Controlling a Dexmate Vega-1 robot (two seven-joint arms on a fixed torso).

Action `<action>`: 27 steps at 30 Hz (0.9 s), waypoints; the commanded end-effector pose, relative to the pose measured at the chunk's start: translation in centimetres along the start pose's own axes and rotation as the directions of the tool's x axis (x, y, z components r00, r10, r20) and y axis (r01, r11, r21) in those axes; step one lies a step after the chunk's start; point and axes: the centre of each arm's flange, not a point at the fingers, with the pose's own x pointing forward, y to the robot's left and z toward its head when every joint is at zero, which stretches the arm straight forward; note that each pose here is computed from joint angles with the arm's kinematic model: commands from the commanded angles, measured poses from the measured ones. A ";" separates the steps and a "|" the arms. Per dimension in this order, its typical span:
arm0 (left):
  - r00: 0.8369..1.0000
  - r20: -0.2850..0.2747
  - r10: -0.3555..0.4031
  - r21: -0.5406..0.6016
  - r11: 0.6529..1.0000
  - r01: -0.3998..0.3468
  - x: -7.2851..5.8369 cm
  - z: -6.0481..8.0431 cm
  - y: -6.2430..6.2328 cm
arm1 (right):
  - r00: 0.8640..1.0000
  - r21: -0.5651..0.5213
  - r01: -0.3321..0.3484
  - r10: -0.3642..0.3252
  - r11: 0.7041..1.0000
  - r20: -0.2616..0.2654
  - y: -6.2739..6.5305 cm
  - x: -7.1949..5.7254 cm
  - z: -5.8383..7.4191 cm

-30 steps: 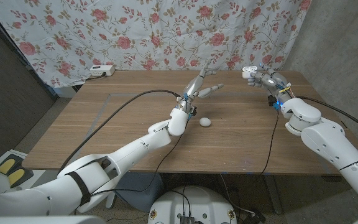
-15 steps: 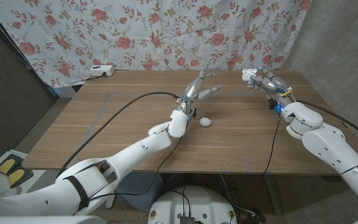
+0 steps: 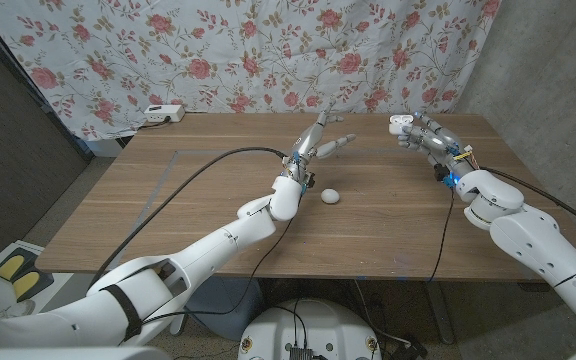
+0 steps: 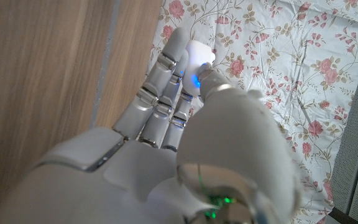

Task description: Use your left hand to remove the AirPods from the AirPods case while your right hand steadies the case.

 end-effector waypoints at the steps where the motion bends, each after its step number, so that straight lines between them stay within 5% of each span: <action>1: 1.000 -0.003 0.029 0.016 0.999 -0.029 0.4 -0.3 1.2 | 1.000 -0.018 -0.007 0.006 1.000 -0.022 0.2 -0.6 -0.6; 12: 0.996 -0.029 0.080 -0.069 0.994 -0.082 0.7 -0.5 2.3 | 1.000 -0.051 -0.015 0.014 0.999 -0.022 0.4 -0.7 -0.6; 27: 0.997 -0.046 0.061 -0.070 0.995 -0.065 0.6 -0.8 1.9 | 0.999 -0.074 -0.024 0.021 0.997 -0.042 0.5 -0.5 -0.3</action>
